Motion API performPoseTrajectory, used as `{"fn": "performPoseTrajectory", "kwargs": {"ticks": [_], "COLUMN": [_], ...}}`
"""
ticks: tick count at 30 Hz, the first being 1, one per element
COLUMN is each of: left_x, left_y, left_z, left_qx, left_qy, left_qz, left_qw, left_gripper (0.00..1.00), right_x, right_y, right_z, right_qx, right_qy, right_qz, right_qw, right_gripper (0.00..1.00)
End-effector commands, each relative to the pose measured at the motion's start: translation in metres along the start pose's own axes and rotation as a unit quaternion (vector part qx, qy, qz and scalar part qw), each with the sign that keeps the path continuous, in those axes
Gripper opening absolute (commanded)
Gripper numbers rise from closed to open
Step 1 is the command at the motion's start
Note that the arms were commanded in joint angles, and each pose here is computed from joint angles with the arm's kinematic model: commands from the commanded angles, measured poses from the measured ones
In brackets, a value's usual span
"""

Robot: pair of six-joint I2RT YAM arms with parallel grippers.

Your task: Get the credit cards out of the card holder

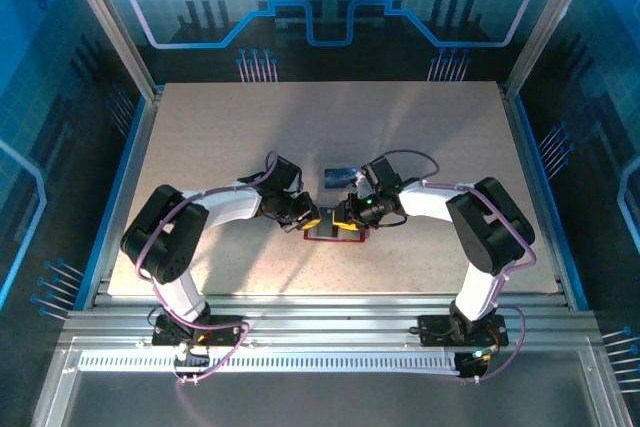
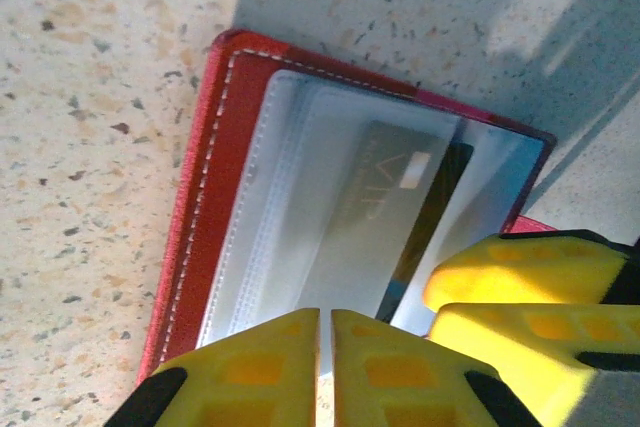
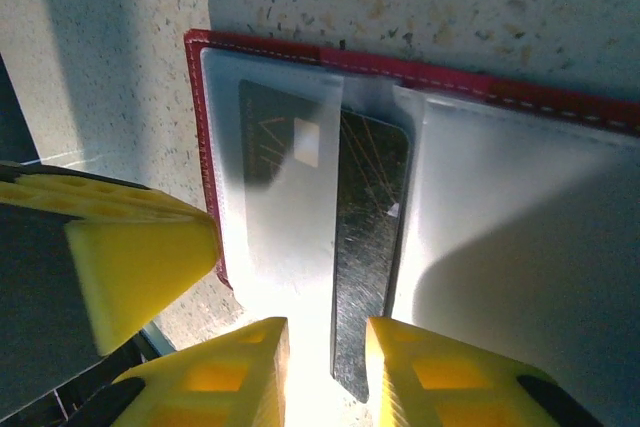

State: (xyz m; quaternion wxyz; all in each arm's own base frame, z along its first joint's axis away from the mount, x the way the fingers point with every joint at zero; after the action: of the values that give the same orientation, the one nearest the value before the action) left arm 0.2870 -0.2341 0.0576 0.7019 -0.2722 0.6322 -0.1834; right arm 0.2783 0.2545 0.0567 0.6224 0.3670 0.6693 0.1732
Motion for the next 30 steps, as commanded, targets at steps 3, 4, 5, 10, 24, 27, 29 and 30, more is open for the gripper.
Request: {"fn": "performPoseTrajectory", "kwargs": {"ticks": [3,4,5,10,24,27,29,30], "left_x": [0.004,0.005,0.005,0.006,0.005,0.007,0.008,0.009], "left_y": [0.005,0.006,0.007,0.01,0.008,0.007,0.007,0.007], "left_z": [-0.003,-0.004,-0.004,-0.006,-0.005,-0.006,-0.007,-0.008], "left_qx": [0.005,0.004,0.003,0.001,0.002,0.004,0.005,0.005], "left_qy": [0.013,0.014,0.015,0.018,0.022,0.024,0.026,0.027], "left_qz": [0.02,0.021,0.023,0.028,0.029,0.03,0.031,0.031], "left_qw": [1.0,1.0,1.0,0.999,0.999,0.999,0.999,0.999], "left_gripper": [0.12,0.12,0.12,0.12,0.12,0.12,0.12,0.12], "right_x": [0.002,0.002,0.003,0.007,0.01,0.01,0.01,0.01], "right_y": [-0.005,-0.005,-0.005,-0.017,-0.021,-0.022,-0.02,-0.02], "right_z": [0.003,0.003,0.004,0.001,0.003,0.003,0.004,0.003], "right_qx": [0.012,0.012,0.013,0.024,0.037,0.041,0.042,0.043], "right_qy": [0.006,0.007,0.007,0.013,0.014,0.015,0.015,0.016], "right_qz": [0.011,0.012,0.012,0.006,0.029,0.034,0.041,0.044], "right_qw": [1.0,1.0,1.0,1.0,0.999,0.998,0.998,0.998], "right_gripper": [0.28,0.28,0.28,0.27,0.23,0.21,0.2,0.2]}}
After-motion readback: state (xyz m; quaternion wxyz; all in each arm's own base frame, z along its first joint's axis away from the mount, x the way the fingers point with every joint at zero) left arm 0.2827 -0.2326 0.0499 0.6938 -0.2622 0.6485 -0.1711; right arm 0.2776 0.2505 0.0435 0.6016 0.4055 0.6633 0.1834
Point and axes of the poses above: each hand's point on the last joint's axis, 136 mm out from that joint toward the fingers, its own x axis out along the fingers, its own y axis along the line the jaws close on, z = x × y, the point moved 3 cm from there along -x, back along the fingers, and after that the axes turned 14 degrees about x, right-handed, at the moved point
